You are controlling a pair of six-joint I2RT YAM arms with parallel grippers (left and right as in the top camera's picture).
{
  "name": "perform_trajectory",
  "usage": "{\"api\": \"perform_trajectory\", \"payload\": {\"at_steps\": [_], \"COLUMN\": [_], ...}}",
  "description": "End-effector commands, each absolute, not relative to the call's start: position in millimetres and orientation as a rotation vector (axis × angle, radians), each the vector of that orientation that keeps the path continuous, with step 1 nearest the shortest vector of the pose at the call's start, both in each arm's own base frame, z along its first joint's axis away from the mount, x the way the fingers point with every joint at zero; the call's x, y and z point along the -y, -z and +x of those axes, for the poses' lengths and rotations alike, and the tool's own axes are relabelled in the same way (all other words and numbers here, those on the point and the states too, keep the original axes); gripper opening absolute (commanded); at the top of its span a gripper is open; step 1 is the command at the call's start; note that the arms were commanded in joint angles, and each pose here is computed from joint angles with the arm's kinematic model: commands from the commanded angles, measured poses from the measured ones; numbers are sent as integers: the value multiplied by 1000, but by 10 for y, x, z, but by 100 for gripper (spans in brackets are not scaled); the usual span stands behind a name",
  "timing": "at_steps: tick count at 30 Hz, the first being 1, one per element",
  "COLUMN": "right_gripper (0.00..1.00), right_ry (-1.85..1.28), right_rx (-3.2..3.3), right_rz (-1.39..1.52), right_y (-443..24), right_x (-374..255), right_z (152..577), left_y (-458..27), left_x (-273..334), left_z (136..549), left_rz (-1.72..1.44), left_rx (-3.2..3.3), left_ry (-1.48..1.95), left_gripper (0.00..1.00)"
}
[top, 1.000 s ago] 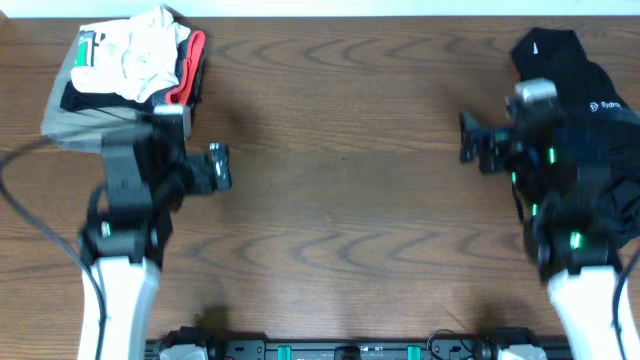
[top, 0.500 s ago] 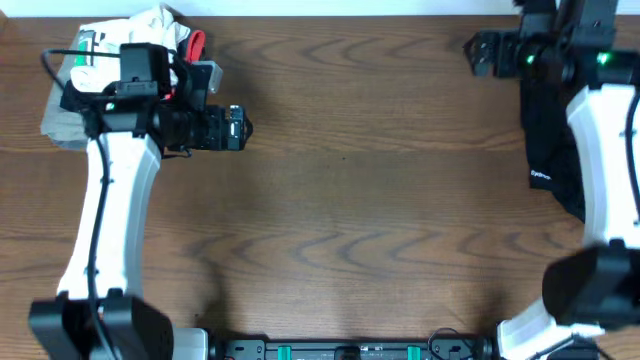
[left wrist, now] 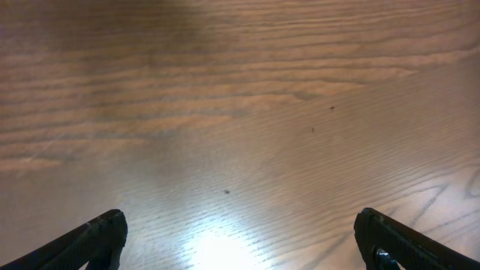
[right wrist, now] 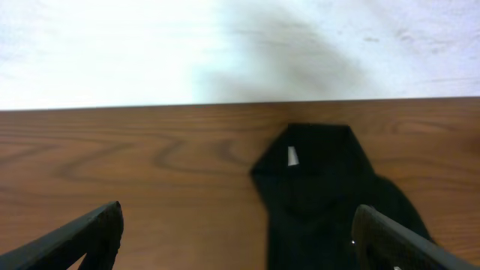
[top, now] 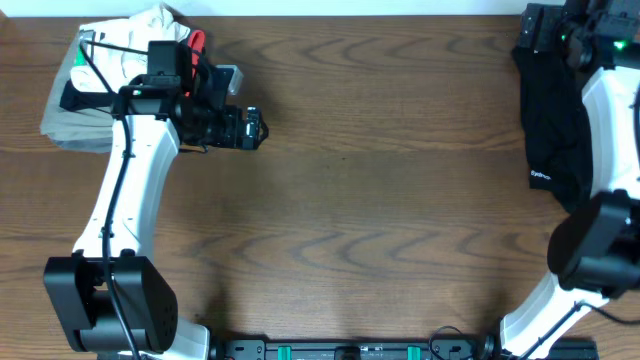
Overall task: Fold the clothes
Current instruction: 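Reach the right gripper to the black shirt and grasp it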
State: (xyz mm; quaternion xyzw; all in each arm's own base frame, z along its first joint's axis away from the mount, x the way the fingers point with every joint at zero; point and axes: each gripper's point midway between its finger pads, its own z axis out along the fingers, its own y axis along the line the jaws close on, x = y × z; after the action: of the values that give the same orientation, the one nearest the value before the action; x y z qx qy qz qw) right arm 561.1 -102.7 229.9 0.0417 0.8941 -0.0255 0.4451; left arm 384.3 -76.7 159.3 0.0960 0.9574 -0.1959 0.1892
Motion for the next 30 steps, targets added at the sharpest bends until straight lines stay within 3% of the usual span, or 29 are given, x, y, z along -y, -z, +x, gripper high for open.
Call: {"api": "perform_trajectory", "payload": {"at_steps": [1, 9, 17, 19, 22, 30], "right_gripper": [95, 93, 90, 86, 72, 54], "right_ry": [211, 206, 169, 142, 74, 18], "right_rx": [-2300, -2443, -2473, -2458, -2434, -2393], "right_rz": [108, 118, 117, 107, 103, 171], "right_y": [-1794, -741, -244, -190, -125, 40], "right_x": [1343, 1662, 1726, 1695, 1617, 1600], "right_z": [5696, 5751, 5800, 5851, 5919, 6021], "left_y": [-1641, -1660, -1675, -1674, -1676, -1673], "left_x": [897, 1040, 1055, 1055, 1055, 1050], "left_z": [3857, 3872, 3900, 3899, 3899, 3903], "left_rz": [321, 376, 382, 381, 382, 381], "left_rx": [-2668, -2644, -2630, -2630, -2630, -2630], "left_ry": [575, 576, 574, 575, 574, 569], "left_gripper": [98, 98, 98, 98, 98, 98]}}
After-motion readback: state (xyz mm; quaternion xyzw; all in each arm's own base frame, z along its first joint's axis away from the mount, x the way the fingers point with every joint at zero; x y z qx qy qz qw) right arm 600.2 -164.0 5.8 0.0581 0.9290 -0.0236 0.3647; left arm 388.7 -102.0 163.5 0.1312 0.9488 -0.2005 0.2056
